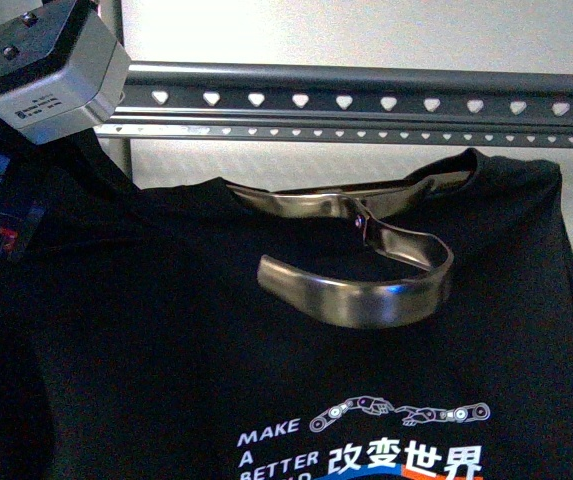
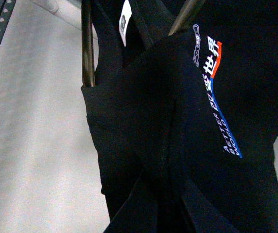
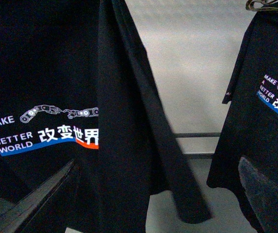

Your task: Hang clothes on hanger

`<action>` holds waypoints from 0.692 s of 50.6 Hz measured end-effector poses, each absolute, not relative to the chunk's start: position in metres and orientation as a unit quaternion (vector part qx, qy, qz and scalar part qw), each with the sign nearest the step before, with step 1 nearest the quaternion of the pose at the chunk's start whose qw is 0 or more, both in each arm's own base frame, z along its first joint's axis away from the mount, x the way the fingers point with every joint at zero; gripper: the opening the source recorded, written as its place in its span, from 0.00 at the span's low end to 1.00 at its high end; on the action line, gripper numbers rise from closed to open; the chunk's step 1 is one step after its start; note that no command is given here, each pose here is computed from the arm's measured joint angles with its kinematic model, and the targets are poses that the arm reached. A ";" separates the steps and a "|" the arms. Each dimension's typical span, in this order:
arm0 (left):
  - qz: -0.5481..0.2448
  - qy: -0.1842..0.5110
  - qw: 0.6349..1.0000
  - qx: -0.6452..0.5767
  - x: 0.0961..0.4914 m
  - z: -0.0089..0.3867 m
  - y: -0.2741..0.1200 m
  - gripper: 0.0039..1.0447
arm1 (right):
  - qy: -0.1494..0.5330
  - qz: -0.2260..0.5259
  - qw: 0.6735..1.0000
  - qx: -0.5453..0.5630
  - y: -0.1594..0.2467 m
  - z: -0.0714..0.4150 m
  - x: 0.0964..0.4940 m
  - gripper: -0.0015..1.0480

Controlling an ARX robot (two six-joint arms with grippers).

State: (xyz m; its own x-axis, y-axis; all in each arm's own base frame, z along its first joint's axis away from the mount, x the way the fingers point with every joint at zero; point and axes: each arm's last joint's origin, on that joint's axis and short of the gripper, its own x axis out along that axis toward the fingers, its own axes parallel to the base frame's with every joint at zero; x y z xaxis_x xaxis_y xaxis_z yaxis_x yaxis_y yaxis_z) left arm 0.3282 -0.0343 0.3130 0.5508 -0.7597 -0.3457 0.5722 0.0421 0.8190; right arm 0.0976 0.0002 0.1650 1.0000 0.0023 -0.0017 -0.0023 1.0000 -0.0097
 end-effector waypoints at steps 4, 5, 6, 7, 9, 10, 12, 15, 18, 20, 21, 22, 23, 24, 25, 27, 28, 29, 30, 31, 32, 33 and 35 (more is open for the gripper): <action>-0.465 -0.091 0.716 0.513 0.328 0.313 -0.034 0.04 | 0.001 0.001 1.000 -0.005 0.000 0.165 0.098 0.93; -0.465 -0.091 0.716 0.513 0.328 0.313 -0.034 0.04 | 0.001 0.001 1.000 -0.005 0.000 0.165 0.098 0.93; -0.465 -0.091 0.716 0.513 0.328 0.313 -0.034 0.04 | 0.001 0.001 1.000 -0.005 0.000 0.165 0.098 0.93; -0.465 -0.091 0.716 0.513 0.328 0.313 -0.034 0.04 | 0.001 0.002 1.000 -0.004 0.000 0.165 0.098 0.93; -0.465 -0.091 0.716 0.513 0.328 0.313 -0.034 0.04 | 0.021 0.031 0.999 0.021 0.000 0.165 0.098 0.93; -0.464 -0.091 0.716 0.513 0.328 0.313 -0.034 0.04 | 0.044 0.058 0.996 0.047 0.000 0.166 0.098 0.93; -0.462 -0.088 0.717 0.514 0.329 0.313 -0.034 0.04 | 0.081 0.102 0.987 0.098 -0.004 0.172 0.103 0.93; -0.461 -0.087 0.717 0.515 0.329 0.313 -0.034 0.04 | 0.092 0.129 0.977 0.144 -0.013 0.189 0.113 0.93; -0.462 -0.087 0.717 0.515 0.329 0.313 -0.034 0.04 | 0.076 0.144 0.977 0.140 -0.021 0.212 0.127 0.93; -0.462 -0.087 0.717 0.515 0.329 0.313 -0.034 0.04 | 0.061 0.162 0.978 0.114 -0.025 0.231 0.141 0.93; -0.462 -0.087 0.717 0.515 0.329 0.312 -0.034 0.04 | 0.050 0.178 0.979 0.087 -0.027 0.244 0.152 0.93; -0.460 -0.085 0.718 0.515 0.329 0.312 -0.033 0.04 | 0.042 0.187 0.980 0.060 -0.028 0.252 0.160 0.93; -0.460 -0.084 0.718 0.516 0.329 0.312 -0.032 0.04 | 0.035 0.193 0.980 0.040 -0.029 0.259 0.167 0.93; -0.460 -0.084 0.718 0.515 0.329 0.312 -0.032 0.04 | 0.026 0.200 0.979 0.007 -0.029 0.265 0.174 0.93; -0.460 -0.084 0.718 0.516 0.329 0.312 -0.032 0.04 | 0.021 0.209 0.977 -0.021 -0.029 0.270 0.182 0.93; -0.460 -0.084 0.718 0.515 0.329 0.312 -0.032 0.04 | 0.016 0.224 0.973 -0.062 -0.028 0.275 0.192 0.93; -0.460 -0.084 0.718 0.515 0.329 0.312 -0.032 0.04 | 0.014 0.229 0.970 -0.077 -0.027 0.277 0.195 0.93; -0.460 -0.084 0.718 0.515 0.329 0.312 -0.032 0.04 | 0.011 0.238 0.965 -0.106 -0.025 0.279 0.201 0.93; -0.460 -0.084 0.718 0.515 0.329 0.312 -0.032 0.04 | 0.009 0.243 0.962 -0.121 -0.025 0.280 0.204 0.93; -0.460 -0.084 0.718 0.515 0.329 0.312 -0.032 0.04 | 0.005 0.256 0.954 -0.154 -0.022 0.282 0.209 0.93; -0.460 -0.084 0.718 0.515 0.329 0.312 -0.032 0.04 | 0.006 0.261 0.952 -0.161 -0.021 0.283 0.211 0.93; -0.460 -0.084 0.718 0.515 0.329 0.312 -0.033 0.04 | 0.003 0.277 0.939 -0.203 -0.018 0.283 0.215 0.93; -0.460 -0.084 0.718 0.515 0.329 0.312 -0.033 0.04 | 0.007 0.298 0.916 -0.267 -0.014 0.284 0.221 0.93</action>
State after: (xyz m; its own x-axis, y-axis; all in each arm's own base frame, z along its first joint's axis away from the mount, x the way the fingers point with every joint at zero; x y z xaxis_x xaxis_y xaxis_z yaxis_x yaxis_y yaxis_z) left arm 0.3294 -0.0327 0.3118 0.5620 -0.7480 -0.3531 0.5741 0.0454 0.8176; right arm 0.2213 -0.0140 0.2843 0.8220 0.5432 -0.1713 -0.5501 0.6794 -0.4857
